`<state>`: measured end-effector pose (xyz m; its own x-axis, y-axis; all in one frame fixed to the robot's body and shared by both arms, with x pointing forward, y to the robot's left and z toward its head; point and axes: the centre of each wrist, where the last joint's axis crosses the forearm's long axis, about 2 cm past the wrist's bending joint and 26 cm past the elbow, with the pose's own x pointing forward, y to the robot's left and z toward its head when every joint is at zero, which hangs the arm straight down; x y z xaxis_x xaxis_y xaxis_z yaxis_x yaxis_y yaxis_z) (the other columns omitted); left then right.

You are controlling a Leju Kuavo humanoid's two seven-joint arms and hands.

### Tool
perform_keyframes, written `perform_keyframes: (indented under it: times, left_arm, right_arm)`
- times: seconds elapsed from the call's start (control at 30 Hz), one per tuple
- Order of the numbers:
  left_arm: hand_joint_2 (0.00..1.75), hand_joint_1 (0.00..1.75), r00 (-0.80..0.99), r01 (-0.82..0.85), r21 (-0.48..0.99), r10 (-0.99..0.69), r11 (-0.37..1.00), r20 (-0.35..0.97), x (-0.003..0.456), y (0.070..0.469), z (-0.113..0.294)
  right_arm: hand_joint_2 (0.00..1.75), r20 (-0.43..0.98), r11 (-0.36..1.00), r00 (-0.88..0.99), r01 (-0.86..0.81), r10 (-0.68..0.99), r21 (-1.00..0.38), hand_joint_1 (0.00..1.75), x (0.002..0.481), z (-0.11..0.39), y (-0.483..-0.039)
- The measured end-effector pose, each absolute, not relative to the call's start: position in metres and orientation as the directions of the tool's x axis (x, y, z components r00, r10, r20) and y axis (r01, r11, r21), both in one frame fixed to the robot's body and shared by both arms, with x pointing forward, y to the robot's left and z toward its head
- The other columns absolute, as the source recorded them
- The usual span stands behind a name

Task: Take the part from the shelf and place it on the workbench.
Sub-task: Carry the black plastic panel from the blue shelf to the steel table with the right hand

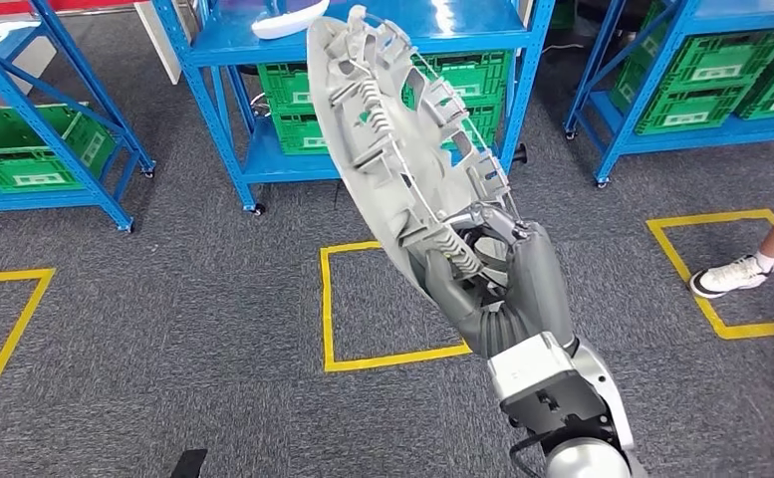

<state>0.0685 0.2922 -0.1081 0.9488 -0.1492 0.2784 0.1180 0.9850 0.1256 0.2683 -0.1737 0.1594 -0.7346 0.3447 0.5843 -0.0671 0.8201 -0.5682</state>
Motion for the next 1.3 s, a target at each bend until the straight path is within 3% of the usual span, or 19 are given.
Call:
perform_keyframes:
  times: [1.3]
  left_arm:
    - [1.75,0.00,0.940,0.153,0.110,-0.179,0.982,0.289,0.0665,0.2924,-0.1085]
  right_arm:
    - [1.75,0.570,0.784,-0.739,-0.093,0.359,-0.614,1.75,0.2661,0.1506,-0.1782]
